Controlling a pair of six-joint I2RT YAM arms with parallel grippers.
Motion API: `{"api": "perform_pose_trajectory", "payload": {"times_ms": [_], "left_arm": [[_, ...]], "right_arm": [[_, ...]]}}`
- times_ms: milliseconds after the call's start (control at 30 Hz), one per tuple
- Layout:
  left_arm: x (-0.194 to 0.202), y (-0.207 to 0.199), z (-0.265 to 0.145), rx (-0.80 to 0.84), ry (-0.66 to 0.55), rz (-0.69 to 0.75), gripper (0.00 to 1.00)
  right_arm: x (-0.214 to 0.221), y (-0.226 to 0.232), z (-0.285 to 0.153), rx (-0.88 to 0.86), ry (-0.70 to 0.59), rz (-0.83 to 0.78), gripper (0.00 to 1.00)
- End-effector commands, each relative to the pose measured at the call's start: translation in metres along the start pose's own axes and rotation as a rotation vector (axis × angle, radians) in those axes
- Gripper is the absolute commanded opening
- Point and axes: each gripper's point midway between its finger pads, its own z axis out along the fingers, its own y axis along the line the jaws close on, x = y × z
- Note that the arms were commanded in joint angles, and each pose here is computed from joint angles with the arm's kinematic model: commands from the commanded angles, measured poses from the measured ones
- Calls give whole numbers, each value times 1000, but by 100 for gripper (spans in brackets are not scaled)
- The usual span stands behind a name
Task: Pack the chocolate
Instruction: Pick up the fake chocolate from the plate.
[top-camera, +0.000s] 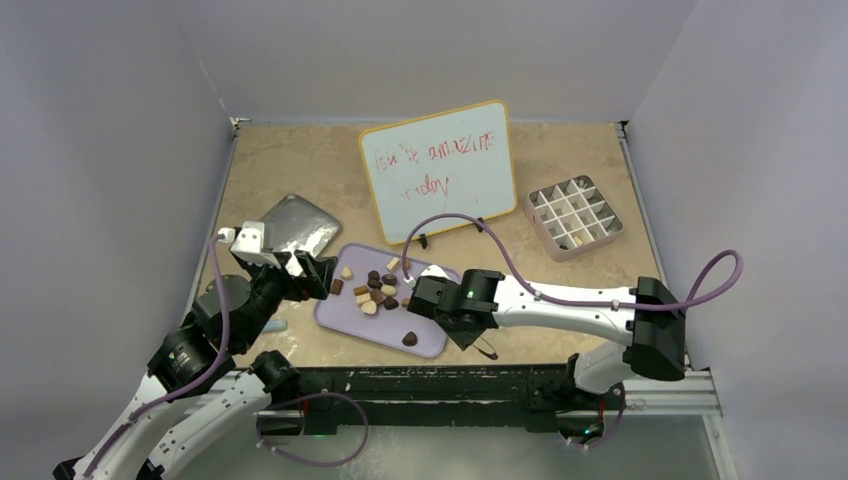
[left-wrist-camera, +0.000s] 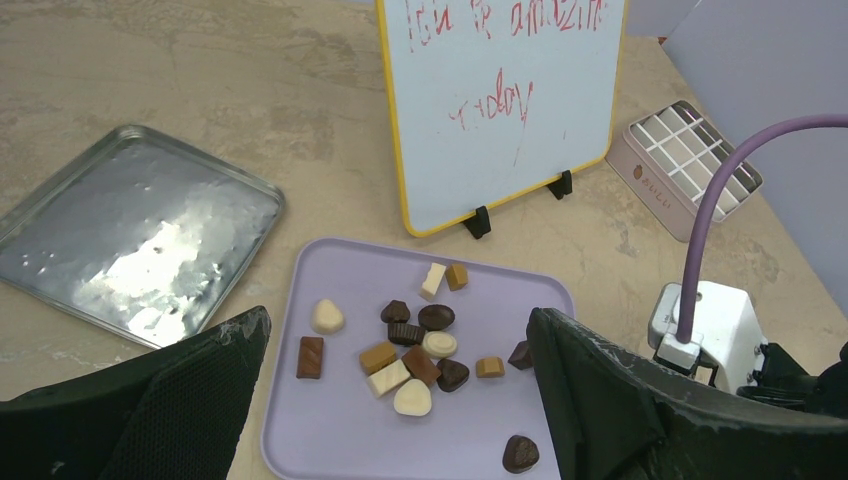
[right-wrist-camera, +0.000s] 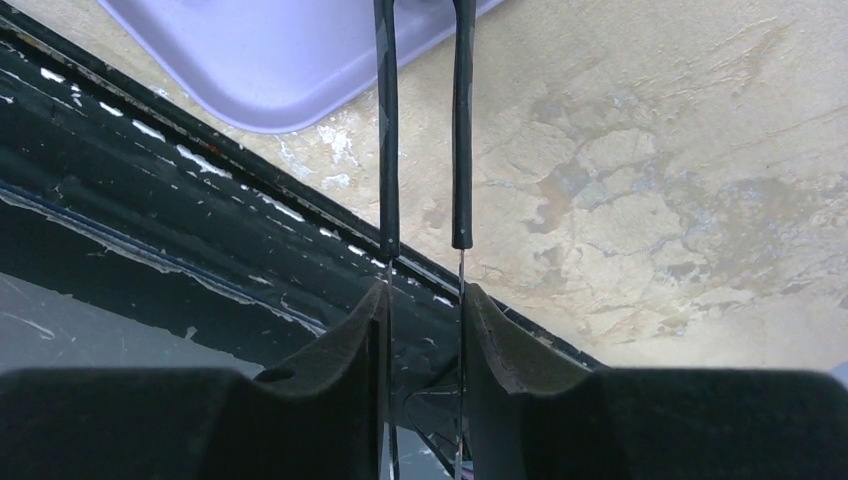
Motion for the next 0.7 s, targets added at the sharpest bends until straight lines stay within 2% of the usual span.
{"api": "perform_pose_trajectory", "payload": {"times_ms": [0,300,667], "left_arm": [[-3,-1,2,-2,-14,-10,100],[-3,-1,1,0,-11,-12,100],[10,-16,7,61,57,-6,100]], "right_arm": [[1,-10,-17,15,-29,33,26],[-25,-48,-45,109,-132,138,22],[-43,-192,-60,328,-211,492,22]]}}
